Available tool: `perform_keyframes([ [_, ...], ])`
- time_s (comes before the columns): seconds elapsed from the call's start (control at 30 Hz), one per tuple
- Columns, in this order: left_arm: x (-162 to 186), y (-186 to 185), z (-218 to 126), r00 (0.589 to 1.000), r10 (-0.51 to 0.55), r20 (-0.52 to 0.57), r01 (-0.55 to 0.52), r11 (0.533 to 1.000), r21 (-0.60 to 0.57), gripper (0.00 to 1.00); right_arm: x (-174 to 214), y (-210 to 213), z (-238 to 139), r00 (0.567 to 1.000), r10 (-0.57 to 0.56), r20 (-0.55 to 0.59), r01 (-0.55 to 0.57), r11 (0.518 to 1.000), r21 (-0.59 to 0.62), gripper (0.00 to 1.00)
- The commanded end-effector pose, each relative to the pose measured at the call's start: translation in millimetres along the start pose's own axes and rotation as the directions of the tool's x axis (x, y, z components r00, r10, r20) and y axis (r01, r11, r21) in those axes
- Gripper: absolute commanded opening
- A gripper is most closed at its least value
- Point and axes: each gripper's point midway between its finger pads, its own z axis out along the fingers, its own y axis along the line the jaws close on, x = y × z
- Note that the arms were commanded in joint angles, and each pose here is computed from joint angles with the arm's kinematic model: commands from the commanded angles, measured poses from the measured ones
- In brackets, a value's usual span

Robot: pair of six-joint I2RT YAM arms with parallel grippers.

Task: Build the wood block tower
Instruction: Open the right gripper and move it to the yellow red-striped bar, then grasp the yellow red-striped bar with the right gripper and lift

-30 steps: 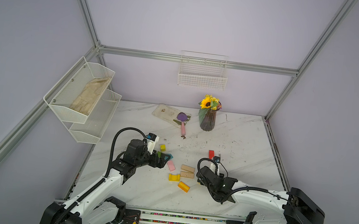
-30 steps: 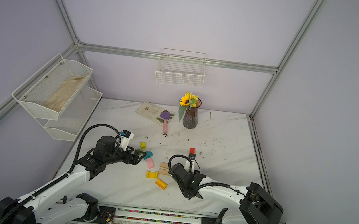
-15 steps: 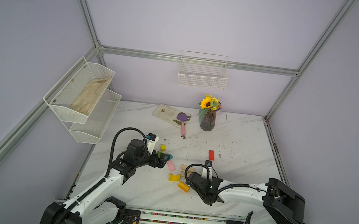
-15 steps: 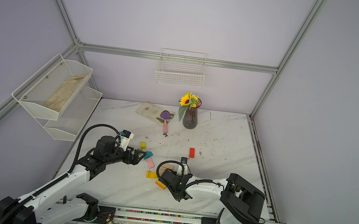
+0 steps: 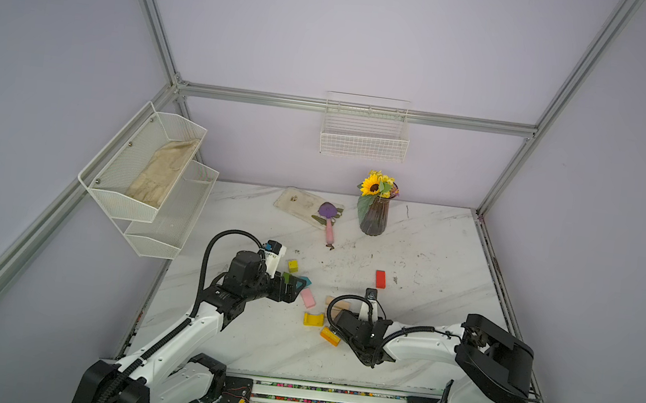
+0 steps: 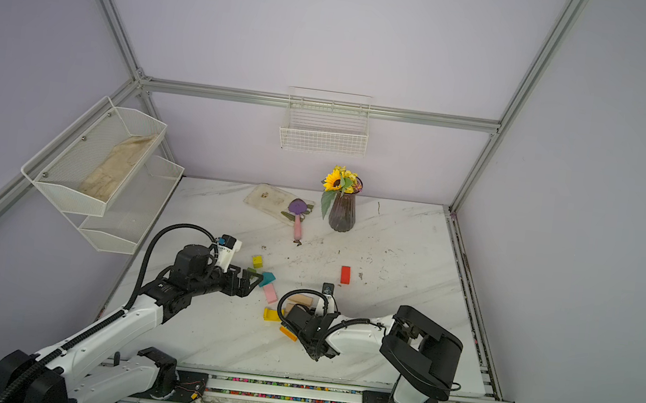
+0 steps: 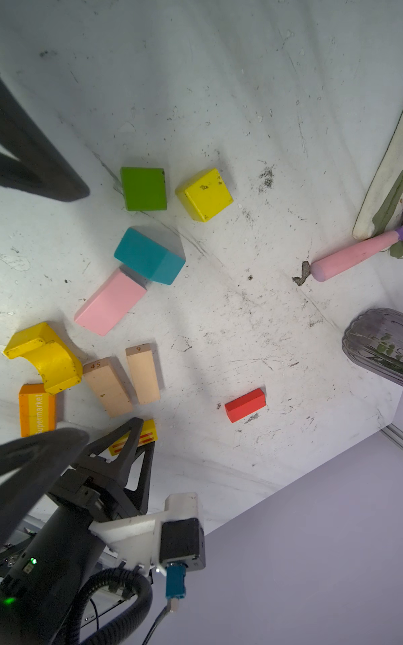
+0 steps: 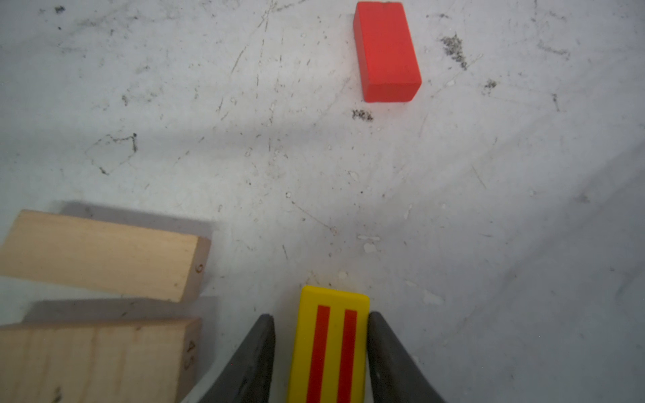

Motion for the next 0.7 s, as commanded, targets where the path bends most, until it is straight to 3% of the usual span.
perform_keyframes([
  [0.0, 8.1, 3.1, 1.7, 1.000, -0.007, -0.009, 0.007, 1.000, -0.004, 1.00, 4.8, -3.1, 2.9, 1.000, -0.015, -0.013, 0.015, 0.999, 0.031, 0.46],
  [0.43, 8.0, 2.2, 2.8, 1.000, -0.007, -0.014, 0.007, 1.000, 0.002, 1.00, 3.5, -13.6, 1.4, 1.000, -0.003, 0.016, 0.002, 0.999, 0.039, 0.34],
  [0.67, 9.6, -2.9, 4.9, 1.000, -0.001, -0.022, 0.002, 0.999, 0.037, 1.00, -18.9, -19.0, -17.1, 0.996, -0.028, 0.081, 0.028, 1.000, -0.001, 0.32],
])
